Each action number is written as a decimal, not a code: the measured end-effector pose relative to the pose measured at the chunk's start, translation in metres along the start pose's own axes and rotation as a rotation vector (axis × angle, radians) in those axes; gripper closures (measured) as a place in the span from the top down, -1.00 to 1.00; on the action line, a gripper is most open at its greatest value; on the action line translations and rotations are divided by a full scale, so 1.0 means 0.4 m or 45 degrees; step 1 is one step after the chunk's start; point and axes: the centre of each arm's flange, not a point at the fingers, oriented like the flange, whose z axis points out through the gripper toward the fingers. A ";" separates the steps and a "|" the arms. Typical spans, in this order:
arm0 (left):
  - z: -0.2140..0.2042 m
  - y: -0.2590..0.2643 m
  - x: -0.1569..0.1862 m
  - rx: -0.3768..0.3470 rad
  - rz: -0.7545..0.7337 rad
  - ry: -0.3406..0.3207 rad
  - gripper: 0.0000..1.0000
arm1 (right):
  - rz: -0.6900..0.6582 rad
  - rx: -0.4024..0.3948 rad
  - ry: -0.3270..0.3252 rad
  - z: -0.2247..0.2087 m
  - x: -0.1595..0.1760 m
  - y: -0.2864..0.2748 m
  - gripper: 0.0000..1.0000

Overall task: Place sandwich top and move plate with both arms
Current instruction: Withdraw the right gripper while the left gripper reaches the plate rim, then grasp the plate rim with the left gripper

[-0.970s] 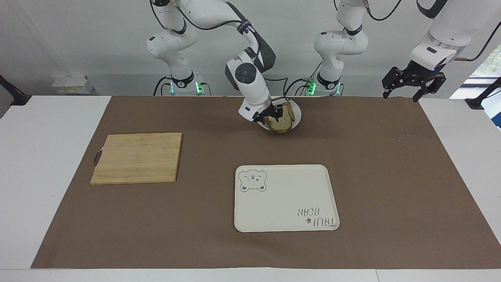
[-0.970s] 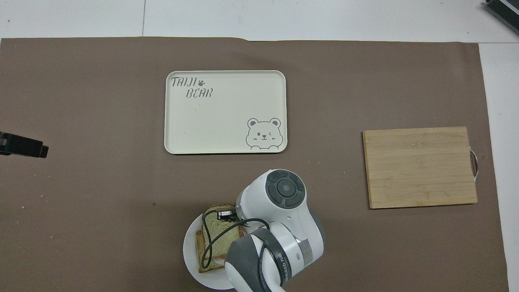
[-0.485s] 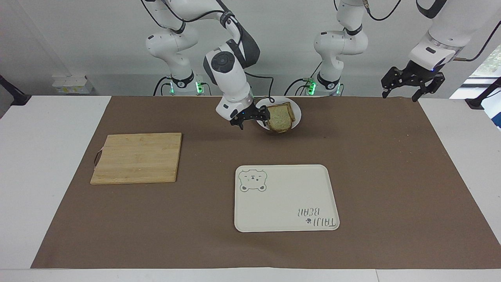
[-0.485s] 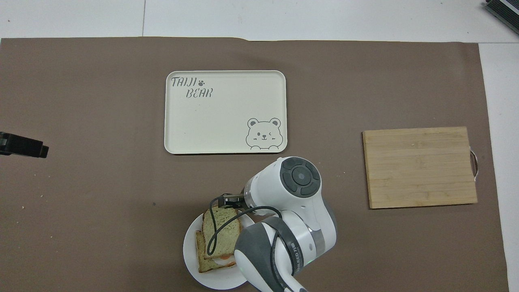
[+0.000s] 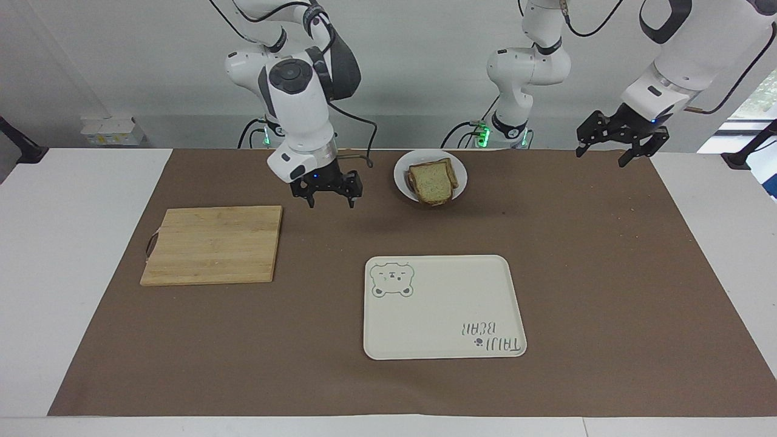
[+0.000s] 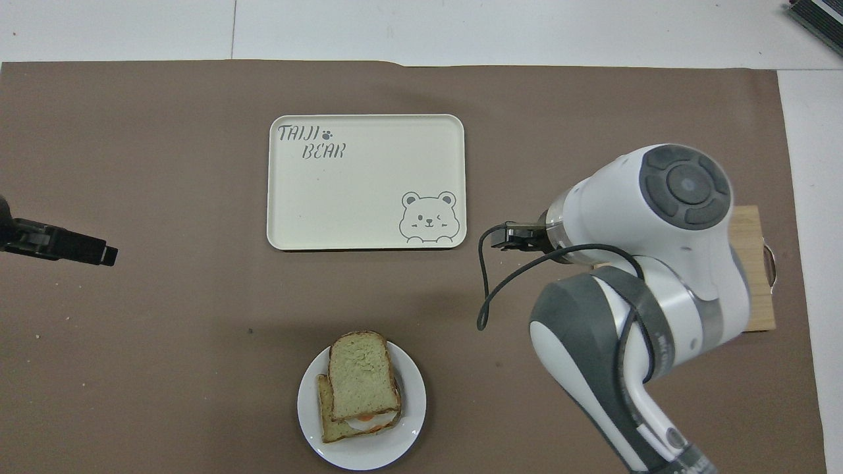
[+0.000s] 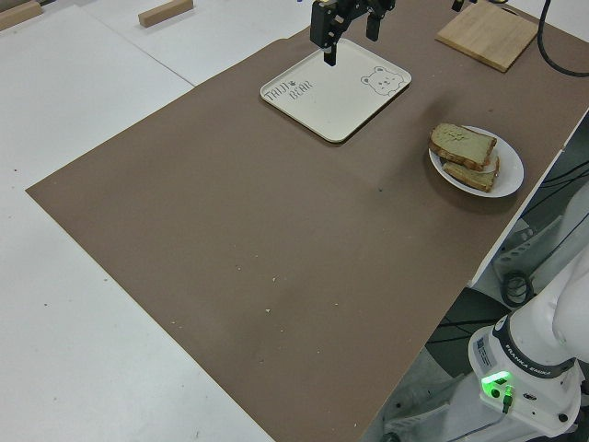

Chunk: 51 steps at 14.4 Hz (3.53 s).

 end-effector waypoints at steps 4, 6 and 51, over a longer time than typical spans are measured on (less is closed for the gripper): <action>0.191 0.021 -0.037 -0.103 -0.018 0.036 1.00 | 0.099 0.011 0.074 -0.103 0.061 0.199 1.00; 0.276 0.058 -0.082 -0.133 -0.005 0.010 0.99 | 0.092 0.007 0.079 -0.150 0.071 0.270 1.00; 0.762 0.135 -0.270 -0.678 -0.004 -0.173 -0.86 | -0.042 -0.108 0.020 -0.501 -0.034 0.528 1.00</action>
